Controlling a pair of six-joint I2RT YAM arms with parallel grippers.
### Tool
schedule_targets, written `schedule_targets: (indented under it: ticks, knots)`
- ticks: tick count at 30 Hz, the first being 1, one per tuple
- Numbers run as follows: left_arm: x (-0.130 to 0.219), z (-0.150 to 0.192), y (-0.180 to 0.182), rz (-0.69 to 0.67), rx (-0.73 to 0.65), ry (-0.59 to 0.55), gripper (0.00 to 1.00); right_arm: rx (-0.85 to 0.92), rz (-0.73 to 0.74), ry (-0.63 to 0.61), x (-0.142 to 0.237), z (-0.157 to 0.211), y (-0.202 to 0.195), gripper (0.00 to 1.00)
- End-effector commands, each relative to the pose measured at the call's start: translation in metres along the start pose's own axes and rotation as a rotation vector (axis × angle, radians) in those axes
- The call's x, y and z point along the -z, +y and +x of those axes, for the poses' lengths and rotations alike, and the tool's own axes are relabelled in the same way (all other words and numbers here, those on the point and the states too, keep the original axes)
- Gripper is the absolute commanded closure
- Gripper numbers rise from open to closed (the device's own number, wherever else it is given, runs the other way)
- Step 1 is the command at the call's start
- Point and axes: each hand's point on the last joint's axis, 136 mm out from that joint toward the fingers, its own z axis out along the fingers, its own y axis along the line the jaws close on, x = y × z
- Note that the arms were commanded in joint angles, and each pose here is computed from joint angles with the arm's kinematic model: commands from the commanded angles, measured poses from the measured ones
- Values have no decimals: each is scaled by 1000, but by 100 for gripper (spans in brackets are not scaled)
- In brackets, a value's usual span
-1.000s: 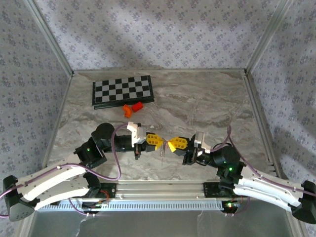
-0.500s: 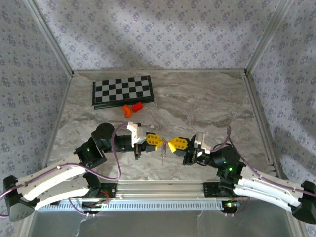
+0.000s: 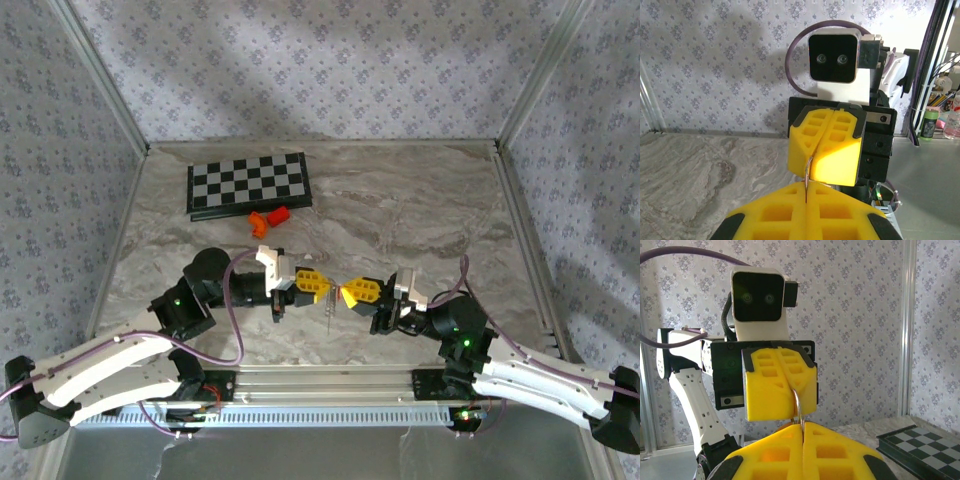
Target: Put the keys on the keyring
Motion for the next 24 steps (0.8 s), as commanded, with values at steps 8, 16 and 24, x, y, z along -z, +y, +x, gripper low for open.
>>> schedule_targets:
  ticks: [8, 16, 24]
  knots:
    - [3, -25, -5, 11, -43, -63, 100, -4, -8, -59, 4, -15, 2, 100]
    - [1, -24, -4, 14, -45, -61, 100, -6, -25, -55, 2, -14, 5, 100]
    - [1, -26, -5, 20, -47, -63, 100, -3, -18, -57, 1, -14, 3, 100]
